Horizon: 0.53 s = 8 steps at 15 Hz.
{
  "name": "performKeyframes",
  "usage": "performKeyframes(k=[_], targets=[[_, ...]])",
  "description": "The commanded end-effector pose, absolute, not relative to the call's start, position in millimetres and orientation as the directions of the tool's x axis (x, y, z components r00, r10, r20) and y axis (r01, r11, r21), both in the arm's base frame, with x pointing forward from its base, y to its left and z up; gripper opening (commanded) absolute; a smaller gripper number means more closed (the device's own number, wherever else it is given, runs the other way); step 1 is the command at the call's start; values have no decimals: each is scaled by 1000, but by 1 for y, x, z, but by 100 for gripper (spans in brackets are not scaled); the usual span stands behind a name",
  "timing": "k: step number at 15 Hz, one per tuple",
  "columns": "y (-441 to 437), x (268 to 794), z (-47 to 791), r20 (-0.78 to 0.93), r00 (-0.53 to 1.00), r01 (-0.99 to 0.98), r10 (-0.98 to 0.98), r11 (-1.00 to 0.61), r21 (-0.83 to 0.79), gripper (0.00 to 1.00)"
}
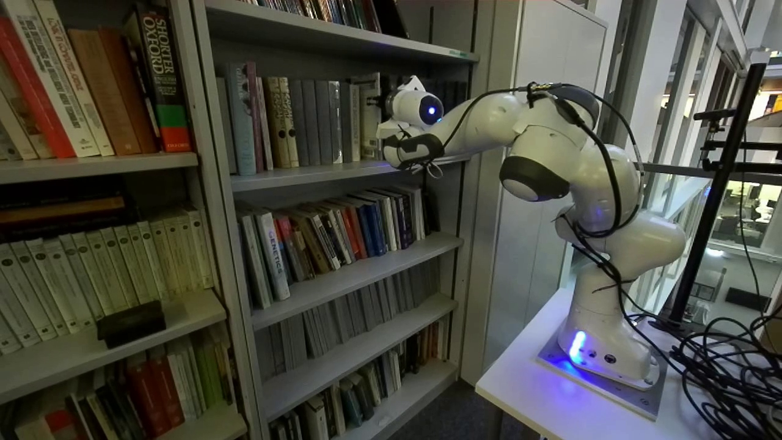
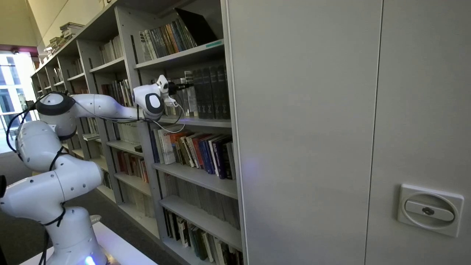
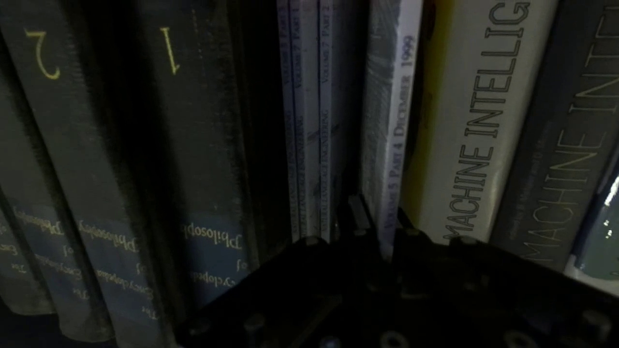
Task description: Move the thin white book to the right
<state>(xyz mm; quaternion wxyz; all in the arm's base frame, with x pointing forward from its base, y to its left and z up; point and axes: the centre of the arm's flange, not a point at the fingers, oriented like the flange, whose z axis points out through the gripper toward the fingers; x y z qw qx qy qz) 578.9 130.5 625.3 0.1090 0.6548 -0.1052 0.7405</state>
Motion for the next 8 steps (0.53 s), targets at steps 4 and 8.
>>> performKeyframes(k=[4, 8], targets=[[128, 608, 637, 987, -160, -288, 19, -957, -28, 2], [127, 621, 639, 986, -163, -285, 20, -958, -27, 2]])
